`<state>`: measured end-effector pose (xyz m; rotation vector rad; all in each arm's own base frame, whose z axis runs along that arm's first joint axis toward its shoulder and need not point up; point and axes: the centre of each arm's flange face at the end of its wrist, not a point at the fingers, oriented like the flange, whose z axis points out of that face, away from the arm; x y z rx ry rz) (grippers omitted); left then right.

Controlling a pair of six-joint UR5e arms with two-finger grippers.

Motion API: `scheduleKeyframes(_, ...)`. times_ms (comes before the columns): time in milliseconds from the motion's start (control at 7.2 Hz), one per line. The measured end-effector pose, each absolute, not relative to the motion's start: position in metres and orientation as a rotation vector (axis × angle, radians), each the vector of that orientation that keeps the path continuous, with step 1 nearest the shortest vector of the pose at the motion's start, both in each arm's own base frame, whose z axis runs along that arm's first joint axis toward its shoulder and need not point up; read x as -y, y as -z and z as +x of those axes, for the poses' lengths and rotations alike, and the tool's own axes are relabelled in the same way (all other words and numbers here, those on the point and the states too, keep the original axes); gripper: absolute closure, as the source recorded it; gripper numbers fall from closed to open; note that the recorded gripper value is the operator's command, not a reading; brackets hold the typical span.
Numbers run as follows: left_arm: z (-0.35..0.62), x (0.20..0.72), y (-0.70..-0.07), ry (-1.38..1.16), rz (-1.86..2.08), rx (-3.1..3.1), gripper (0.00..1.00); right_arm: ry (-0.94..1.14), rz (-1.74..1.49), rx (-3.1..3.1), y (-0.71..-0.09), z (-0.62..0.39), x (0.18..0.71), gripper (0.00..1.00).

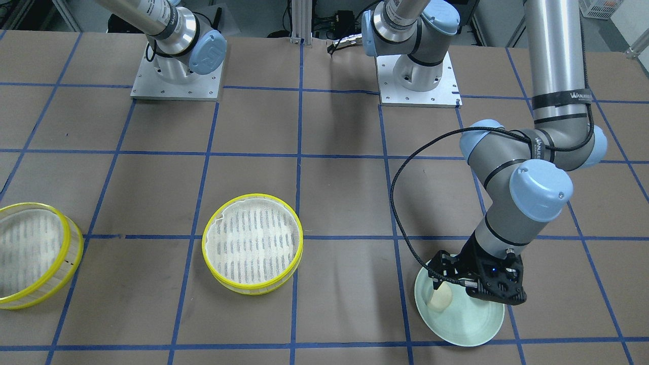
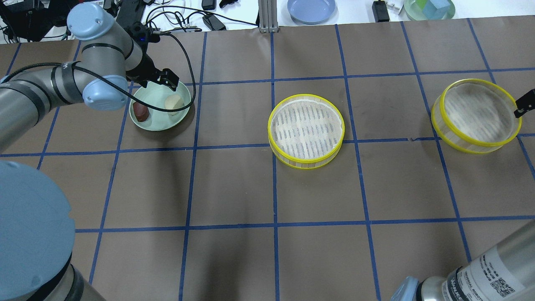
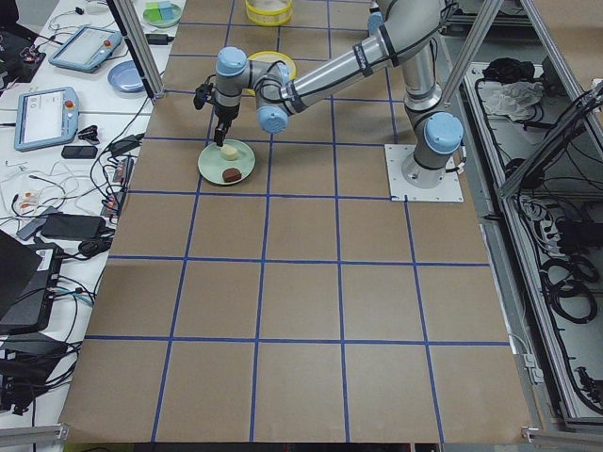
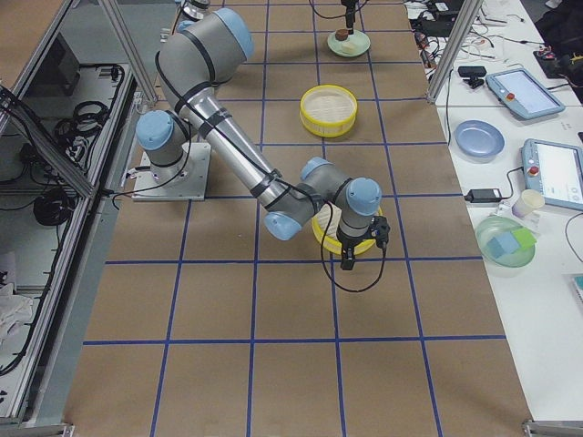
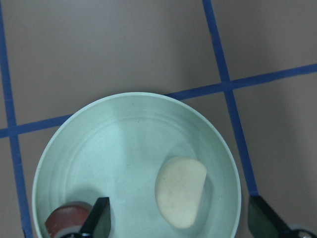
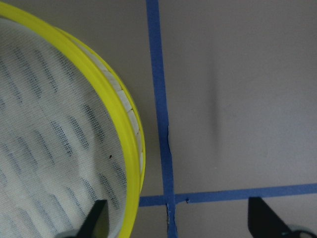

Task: Stack buns with steamer

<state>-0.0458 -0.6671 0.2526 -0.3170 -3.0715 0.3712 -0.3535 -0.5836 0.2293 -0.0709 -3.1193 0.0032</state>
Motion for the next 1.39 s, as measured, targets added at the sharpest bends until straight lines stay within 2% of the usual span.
scheduleKeyframes(139, -0.046, 0.671, -0.23, -0.333, -0.337, 3.059, 0.12, 0.003, -0.041, 3.137, -0.22, -0.353, 0.584, 0.45)
scheduleKeyframes(278, -0.046, 0.673, -0.212, -0.294, -0.347, 3.053, 0.41, 0.004, -0.009, 3.149, -0.217, -0.352, 0.584, 0.53)
scheduleKeyframes(417, -0.046, 0.673, -0.197, -0.258, -0.353, 3.05, 0.92, 0.002, 0.012, 3.152, -0.217, -0.352, 0.585, 0.78)
scheduleKeyframes(556, -0.045, 0.673, -0.187, -0.231, -0.357, 3.05, 1.0, -0.002, 0.025, 3.152, -0.219, -0.351, 0.585, 0.98)
scheduleKeyframes(972, -0.044, 0.684, -0.203, -0.277, -0.352, 3.057, 1.0, 0.0, 0.054, 3.154, -0.22, -0.351, 0.586, 1.0)
scheduleKeyframes(1389, -0.073, 0.687, -0.277, -0.39, -0.133, 3.043, 1.0, -0.02, 0.065, 3.142, -0.239, -0.342, 0.59, 1.0)
